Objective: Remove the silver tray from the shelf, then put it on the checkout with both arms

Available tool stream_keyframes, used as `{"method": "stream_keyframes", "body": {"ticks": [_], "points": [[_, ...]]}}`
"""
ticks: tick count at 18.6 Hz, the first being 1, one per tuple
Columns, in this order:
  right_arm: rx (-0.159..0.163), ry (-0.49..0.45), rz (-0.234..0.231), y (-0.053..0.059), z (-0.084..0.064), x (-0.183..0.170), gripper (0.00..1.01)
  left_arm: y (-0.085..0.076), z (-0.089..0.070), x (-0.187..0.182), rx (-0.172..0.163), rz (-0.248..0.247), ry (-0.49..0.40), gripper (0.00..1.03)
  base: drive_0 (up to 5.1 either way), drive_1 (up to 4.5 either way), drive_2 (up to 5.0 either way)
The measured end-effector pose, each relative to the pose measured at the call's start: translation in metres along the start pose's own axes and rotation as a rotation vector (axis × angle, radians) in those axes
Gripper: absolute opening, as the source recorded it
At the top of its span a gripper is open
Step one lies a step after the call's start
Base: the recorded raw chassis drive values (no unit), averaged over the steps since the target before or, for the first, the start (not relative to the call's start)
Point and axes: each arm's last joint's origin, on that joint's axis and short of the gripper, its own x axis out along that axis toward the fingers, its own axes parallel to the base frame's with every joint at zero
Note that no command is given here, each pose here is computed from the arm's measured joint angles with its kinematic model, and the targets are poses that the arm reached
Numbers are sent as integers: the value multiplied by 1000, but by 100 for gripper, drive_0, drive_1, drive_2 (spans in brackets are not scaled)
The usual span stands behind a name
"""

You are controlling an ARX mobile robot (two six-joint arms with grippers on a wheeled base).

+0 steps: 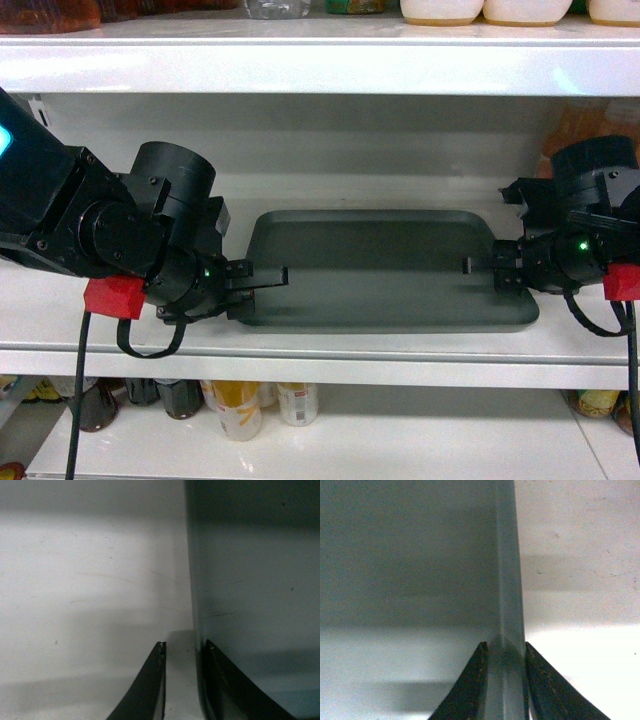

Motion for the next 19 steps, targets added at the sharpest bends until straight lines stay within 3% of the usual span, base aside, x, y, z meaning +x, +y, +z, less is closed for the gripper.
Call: {"method": "stream_keyframes", "body": {"ticks": [3, 4, 6, 7, 8, 9, 11, 14, 16, 19], "points": [[2, -12, 0, -1, -3, 0, 6, -1, -3, -1, -10, -16, 3, 7, 0, 0, 0], [16, -6, 11, -1, -5, -1, 3, -1, -5, -3, -28, -21, -3, 2, 0, 0, 0], [41, -11, 30, -1, -13, -12, 3, 1, -14, -15, -44, -26, -24, 2, 0, 0, 0], [67, -13, 47, -2, -28, -34, 3, -1, -30, -38, -21, -9, -57, 2, 0, 0, 0], [112, -51, 62, -6, -35, -69, 3, -9, -27, -77, 0, -31, -163, 2, 0, 0, 0], [125, -127, 87, -6, -26, -104, 3, -14, -27, -102, 6, -52, -223, 2, 0, 0, 0], [122, -181, 99, -5, -24, -135, 3, -15, -31, -125, 7, -58, -270, 2, 0, 0, 0], [119, -188, 123, -1, -43, -172, 3, -13, -50, -153, 14, -38, -298, 2, 0, 0, 0], [118, -168, 125, 0, -55, -179, 3, -10, -64, -158, 19, -15, -291, 2, 0, 0, 0], [118, -168, 125, 0, -55, -179, 3, -10, -66, -158, 21, -12, -290, 2, 0, 0, 0]]}}
